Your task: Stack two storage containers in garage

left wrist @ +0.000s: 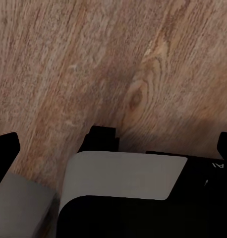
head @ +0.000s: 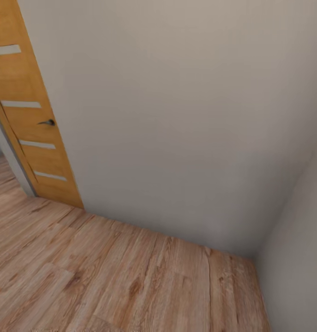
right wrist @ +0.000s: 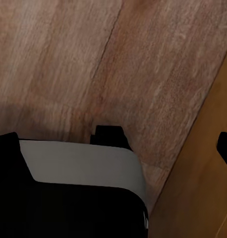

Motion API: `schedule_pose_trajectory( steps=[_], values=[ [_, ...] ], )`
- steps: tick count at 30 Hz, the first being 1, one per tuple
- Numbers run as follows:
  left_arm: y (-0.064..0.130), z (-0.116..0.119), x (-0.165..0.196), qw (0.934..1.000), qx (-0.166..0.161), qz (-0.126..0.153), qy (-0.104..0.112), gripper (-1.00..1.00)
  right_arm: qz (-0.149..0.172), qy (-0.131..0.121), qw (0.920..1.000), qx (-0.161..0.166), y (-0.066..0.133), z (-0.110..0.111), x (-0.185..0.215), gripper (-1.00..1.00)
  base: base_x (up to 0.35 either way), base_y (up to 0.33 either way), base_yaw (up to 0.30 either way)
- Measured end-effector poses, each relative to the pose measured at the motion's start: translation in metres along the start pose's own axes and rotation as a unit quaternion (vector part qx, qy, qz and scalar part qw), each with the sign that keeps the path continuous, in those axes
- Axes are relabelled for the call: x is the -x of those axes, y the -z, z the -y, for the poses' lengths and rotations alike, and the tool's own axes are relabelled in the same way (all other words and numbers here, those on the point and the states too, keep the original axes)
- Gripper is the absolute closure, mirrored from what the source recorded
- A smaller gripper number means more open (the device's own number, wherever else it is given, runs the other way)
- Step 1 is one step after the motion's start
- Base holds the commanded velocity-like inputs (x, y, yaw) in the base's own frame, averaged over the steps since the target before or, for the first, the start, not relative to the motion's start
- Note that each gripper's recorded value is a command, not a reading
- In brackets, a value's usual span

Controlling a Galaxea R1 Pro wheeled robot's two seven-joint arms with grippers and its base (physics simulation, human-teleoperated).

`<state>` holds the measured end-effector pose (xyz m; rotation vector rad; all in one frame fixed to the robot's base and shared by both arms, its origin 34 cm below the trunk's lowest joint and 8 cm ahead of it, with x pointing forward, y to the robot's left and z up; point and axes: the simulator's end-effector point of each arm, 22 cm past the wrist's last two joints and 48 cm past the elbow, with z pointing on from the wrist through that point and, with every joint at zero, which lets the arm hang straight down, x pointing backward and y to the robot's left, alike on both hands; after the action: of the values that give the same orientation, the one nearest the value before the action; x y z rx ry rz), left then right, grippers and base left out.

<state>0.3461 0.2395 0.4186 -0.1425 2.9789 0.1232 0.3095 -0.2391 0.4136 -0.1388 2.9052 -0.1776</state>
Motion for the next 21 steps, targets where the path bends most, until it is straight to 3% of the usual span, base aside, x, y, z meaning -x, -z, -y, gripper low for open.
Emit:
schedule_pose_trajectory(
  steps=[7,21],
  values=[
    [0.0000,-0.0002,0.0000,1.0000,0.000,0.000,0.000,-1.00,0.000,0.001,1.0000,0.000,0.0001,-0.0002,-0.0002,-1.00,0.040,0.000,0.253],
    [0.0002,0.0000,0.0000,1.0000,0.000,0.000,0.000,-1.00,0.000,0.001,1.0000,0.001,0.0004,-0.0013,0.0000,-1.00,0.304,0.000,0.017]
  ],
)
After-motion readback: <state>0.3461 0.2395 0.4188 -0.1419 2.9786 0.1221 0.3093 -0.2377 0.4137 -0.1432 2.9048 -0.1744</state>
